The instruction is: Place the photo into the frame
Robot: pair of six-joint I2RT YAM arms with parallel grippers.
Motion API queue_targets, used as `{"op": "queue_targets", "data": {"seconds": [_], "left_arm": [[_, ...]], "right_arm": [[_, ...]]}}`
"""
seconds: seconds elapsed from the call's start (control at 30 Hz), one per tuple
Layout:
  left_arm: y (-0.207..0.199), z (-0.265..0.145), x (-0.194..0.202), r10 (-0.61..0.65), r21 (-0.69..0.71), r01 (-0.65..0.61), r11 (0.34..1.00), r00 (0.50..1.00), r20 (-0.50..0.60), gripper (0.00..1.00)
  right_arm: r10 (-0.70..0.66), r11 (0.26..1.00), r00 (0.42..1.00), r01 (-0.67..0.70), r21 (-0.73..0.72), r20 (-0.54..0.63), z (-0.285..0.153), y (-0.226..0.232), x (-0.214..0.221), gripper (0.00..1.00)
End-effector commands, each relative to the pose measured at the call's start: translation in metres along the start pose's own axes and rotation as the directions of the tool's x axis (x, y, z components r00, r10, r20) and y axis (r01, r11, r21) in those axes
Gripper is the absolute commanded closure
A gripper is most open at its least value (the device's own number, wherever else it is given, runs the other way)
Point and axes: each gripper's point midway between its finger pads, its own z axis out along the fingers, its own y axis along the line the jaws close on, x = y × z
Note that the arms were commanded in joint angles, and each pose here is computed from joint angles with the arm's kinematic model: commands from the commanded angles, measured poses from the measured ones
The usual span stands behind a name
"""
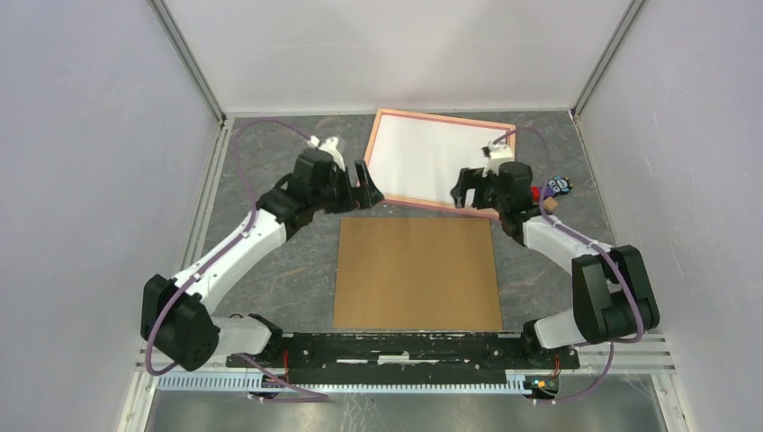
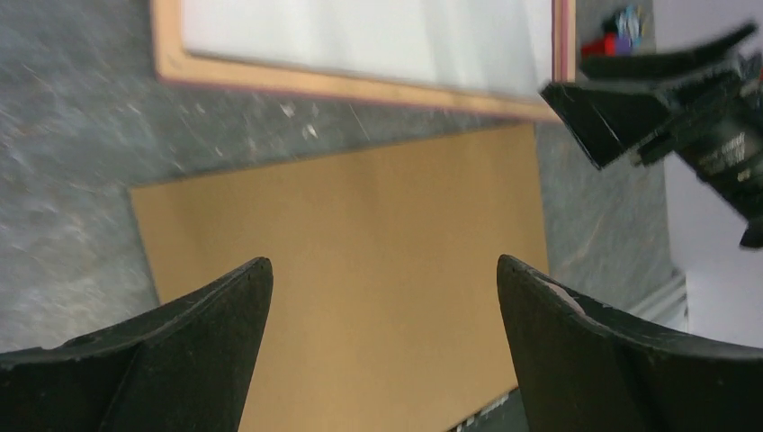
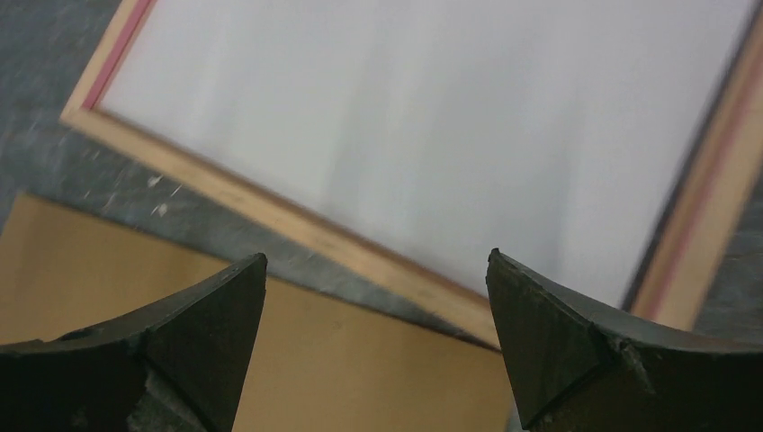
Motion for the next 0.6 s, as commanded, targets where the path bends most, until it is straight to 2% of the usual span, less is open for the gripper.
{"op": "queue_targets", "data": {"seconds": [0.0, 0.17, 0.37, 0.5, 0.57], "left_arm": [[0.013, -0.011, 0.047, -0.027, -0.047, 0.025, 0.999, 0.999, -0.035, 0.00], [0.057, -0.033, 0.099, -0.082, -0.150, 0.069, 0.986, 0.993, -0.084, 0.00], [0.082, -0.041, 0.135, -0.152, -0.216, 0.122, 0.969, 0.980, -0.127, 0.00], [0.105, -0.039, 0.142, -0.181, -0.300, 0.151, 0.942, 0.981, -0.073, 0.00], [0.109, -0.036, 0.147, -0.194, -0.299, 0.167, 0.940, 0.979, -0.064, 0.00]], "right_arm": [[-0.051, 0.980, 0.992, 0.028, -0.196, -0.113, -0.027, 0.057, 0.038, 0.03], [-0.014, 0.977, 0.974, -0.035, -0.209, -0.225, -0.065, 0.061, 0.077, 0.02], [-0.007, 0.999, 0.942, -0.008, -0.045, -0.335, -0.105, 0.027, 0.117, 0.02], [0.007, 1.000, 0.923, -0.016, -0.022, -0.385, -0.116, 0.020, 0.142, 0.02], [0.029, 0.999, 0.914, -0.038, -0.015, -0.406, -0.118, 0.019, 0.152, 0.02]]}}
